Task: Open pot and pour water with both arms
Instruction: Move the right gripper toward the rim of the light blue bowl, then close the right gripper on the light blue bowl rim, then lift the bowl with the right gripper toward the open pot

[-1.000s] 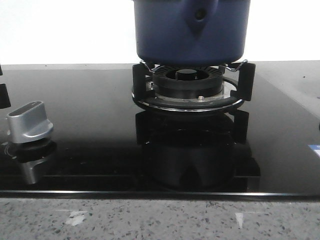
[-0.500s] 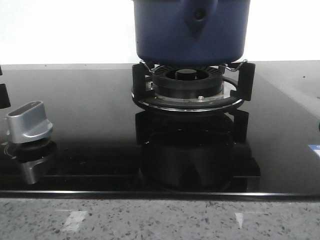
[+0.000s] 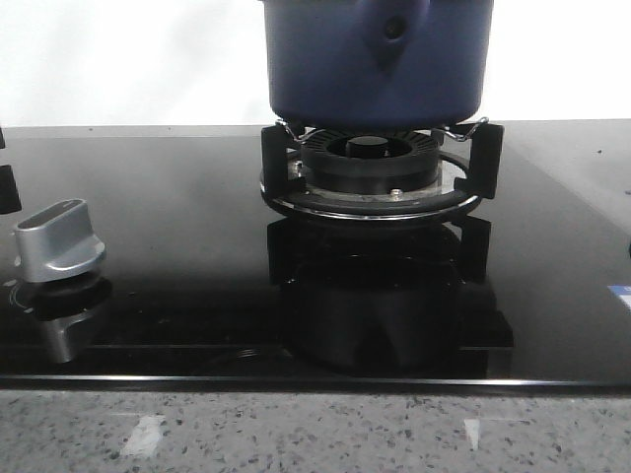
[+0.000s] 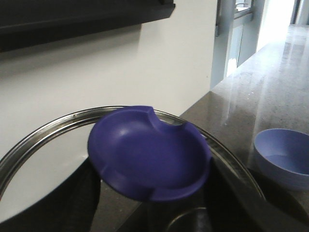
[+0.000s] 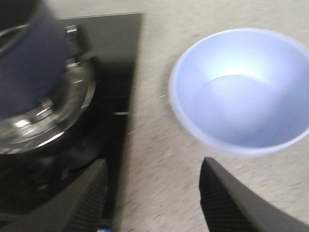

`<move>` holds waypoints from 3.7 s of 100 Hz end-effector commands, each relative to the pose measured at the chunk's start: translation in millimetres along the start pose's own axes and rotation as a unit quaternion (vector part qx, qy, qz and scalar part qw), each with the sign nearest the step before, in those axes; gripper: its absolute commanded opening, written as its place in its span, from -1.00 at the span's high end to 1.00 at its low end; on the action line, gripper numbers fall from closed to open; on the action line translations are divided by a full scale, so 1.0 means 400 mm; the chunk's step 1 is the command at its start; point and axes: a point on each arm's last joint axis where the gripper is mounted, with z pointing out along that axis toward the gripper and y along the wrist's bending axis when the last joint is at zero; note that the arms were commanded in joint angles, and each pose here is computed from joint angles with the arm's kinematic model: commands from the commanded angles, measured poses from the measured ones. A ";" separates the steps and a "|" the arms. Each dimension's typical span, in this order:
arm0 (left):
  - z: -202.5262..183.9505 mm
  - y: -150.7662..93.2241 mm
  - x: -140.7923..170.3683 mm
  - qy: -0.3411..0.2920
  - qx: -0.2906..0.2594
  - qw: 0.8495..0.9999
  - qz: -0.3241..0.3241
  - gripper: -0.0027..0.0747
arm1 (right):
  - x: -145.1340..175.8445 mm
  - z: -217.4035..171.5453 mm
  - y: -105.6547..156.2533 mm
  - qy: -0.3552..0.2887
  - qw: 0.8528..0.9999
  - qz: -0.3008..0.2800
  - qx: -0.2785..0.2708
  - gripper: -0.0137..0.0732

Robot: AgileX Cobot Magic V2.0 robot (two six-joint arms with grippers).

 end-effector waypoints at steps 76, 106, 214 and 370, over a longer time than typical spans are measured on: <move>-0.142 0.036 -0.086 -0.061 -0.014 0.998 -0.016 0.44 | -0.185 0.315 -0.242 0.180 0.963 0.069 0.189 -0.20; -0.142 0.036 -0.086 -0.061 -0.014 0.998 -0.016 0.44 | -0.167 0.367 -0.257 0.211 0.957 0.074 0.187 -0.11; -0.142 0.036 -0.086 -0.061 -0.014 0.998 -0.016 0.44 | -0.413 0.204 -0.062 0.113 0.990 0.019 0.080 0.81; -0.142 0.040 -0.087 -0.062 -0.023 0.998 -0.017 0.44 | -0.409 0.265 0.267 -0.280 0.943 -0.136 -0.118 0.81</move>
